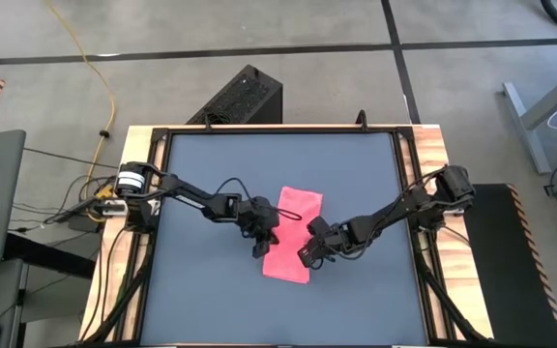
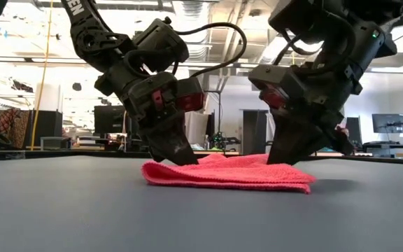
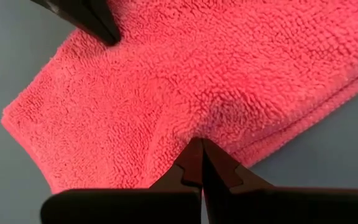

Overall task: Roll towel
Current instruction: Fold the pink towel

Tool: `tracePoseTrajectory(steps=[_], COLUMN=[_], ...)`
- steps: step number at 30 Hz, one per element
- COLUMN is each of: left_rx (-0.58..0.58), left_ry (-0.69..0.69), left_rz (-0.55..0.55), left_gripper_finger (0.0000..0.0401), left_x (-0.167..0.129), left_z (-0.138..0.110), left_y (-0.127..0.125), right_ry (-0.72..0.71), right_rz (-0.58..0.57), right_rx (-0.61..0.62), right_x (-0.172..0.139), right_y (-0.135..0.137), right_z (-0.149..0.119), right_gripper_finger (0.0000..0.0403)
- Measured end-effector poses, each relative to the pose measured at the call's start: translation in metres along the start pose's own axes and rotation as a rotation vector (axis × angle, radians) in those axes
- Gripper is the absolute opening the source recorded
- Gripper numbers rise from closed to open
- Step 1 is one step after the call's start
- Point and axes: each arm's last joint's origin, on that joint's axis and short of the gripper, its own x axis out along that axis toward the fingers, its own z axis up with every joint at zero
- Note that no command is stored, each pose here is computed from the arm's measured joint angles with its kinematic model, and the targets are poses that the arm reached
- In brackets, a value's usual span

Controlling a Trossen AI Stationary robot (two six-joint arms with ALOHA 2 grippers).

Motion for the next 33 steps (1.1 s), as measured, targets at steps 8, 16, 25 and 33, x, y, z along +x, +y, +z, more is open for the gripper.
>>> tracePoseTrajectory(steps=[8,16,25,33], left_rx=[0.003,0.002,-0.009,-0.026], left_ry=[0.01,0.009,0.005,-0.011], left_rz=[0.002,0.009,0.008,-0.013], left_gripper_finger=[0.0,0.0,0.0,0.0], left_x=[0.0,0.0,0.0,0.0], left_z=[-0.001,-0.001,-0.001,0.002], left_y=[0.0,0.0,0.0,-0.001], right_ry=[0.041,0.048,0.045,0.019], right_rz=[-0.02,-0.014,0.014,0.023], right_rx=[0.0,-0.003,-0.027,-0.029], right_x=[-0.006,-0.006,-0.017,-0.018], right_y=[-0.001,-0.001,0.001,0.002], right_z=[-0.003,-0.005,-0.001,0.004], right_gripper_finger=[0.0021,0.0021,0.0021,0.0021])
